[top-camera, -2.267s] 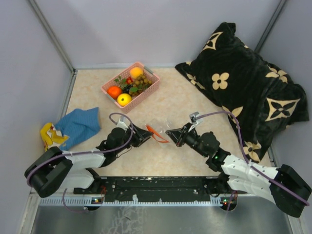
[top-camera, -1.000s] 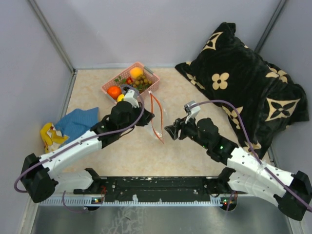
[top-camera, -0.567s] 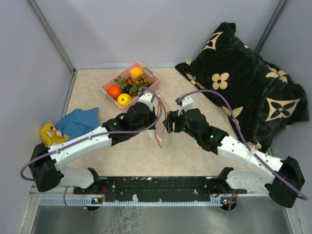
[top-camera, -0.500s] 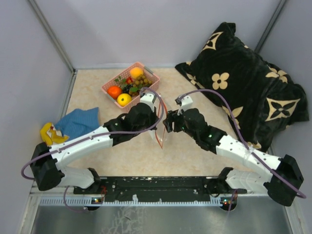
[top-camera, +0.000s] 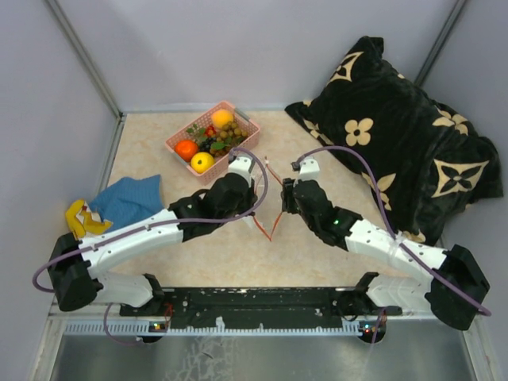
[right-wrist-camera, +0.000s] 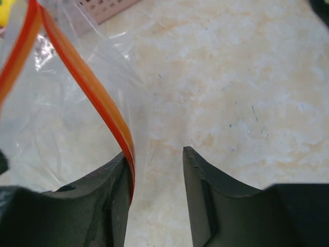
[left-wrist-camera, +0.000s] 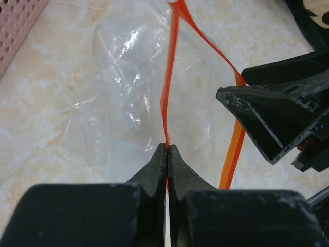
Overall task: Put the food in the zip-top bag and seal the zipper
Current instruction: Open the zipper of the food storage bag at the center of the board.
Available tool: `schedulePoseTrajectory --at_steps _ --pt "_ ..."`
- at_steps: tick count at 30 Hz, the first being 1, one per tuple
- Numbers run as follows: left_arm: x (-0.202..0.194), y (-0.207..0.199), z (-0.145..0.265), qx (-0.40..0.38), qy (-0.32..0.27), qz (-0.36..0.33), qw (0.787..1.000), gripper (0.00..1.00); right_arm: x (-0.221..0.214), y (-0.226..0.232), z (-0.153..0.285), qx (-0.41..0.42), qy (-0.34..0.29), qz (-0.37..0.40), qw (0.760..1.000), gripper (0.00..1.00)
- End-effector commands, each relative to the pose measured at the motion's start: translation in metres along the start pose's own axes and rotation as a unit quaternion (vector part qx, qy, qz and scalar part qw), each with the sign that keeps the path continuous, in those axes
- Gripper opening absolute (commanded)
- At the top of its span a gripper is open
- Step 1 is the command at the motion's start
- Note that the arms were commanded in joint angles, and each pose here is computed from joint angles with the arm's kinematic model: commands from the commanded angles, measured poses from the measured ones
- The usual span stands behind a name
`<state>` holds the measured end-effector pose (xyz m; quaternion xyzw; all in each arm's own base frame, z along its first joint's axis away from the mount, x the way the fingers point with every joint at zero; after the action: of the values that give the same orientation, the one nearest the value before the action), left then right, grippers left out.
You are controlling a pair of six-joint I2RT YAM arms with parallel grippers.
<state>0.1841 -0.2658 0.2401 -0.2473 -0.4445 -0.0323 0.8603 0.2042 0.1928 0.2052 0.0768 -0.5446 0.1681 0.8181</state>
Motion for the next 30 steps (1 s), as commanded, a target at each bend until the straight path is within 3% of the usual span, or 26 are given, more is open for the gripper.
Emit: schedulePoseTrajectory --at_steps 1,3,7,12,17,28,30 --pt "0.001 0.004 0.014 -0.007 -0.007 0.011 1.000 0.00 -0.005 -0.010 0.004 -0.042 -0.016 -0.006 0.999 0.35" --pt "0.000 0.005 0.017 -0.014 -0.004 0.013 1.000 0.00 -0.009 -0.012 0.005 -0.048 -0.013 -0.003 0.999 0.29" --pt "-0.001 0.005 0.022 -0.034 -0.004 0.020 0.999 0.00 -0.011 -0.011 0.006 -0.034 -0.015 0.004 0.999 0.29" --pt "-0.005 0.001 0.021 -0.063 -0.002 0.033 0.997 0.00 -0.007 0.004 0.010 0.059 -0.039 -0.006 0.997 0.40" --pt "-0.008 -0.002 0.018 -0.081 -0.006 0.051 0.995 0.00 -0.007 0.009 0.011 0.082 -0.038 -0.022 0.996 0.46" --pt "0.001 -0.012 0.028 -0.135 -0.024 0.080 0.987 0.00 -0.015 0.006 0.001 0.045 -0.021 -0.010 0.999 0.47" --pt "0.005 -0.011 0.029 -0.128 -0.037 0.079 0.988 0.00 -0.011 0.004 0.000 0.032 -0.022 -0.004 0.999 0.42"
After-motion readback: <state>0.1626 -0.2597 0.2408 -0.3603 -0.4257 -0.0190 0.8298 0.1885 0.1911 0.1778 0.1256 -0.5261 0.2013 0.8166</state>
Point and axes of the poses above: each gripper's point midway between its finger pads, its own z axis back along the fingers, its own y axis along the line the jaws close on, x = y × z, the point moved 9 cm from there along z, back along the fingers, and after that the axes turned 13 degrees about z, right-handed, at the moved point
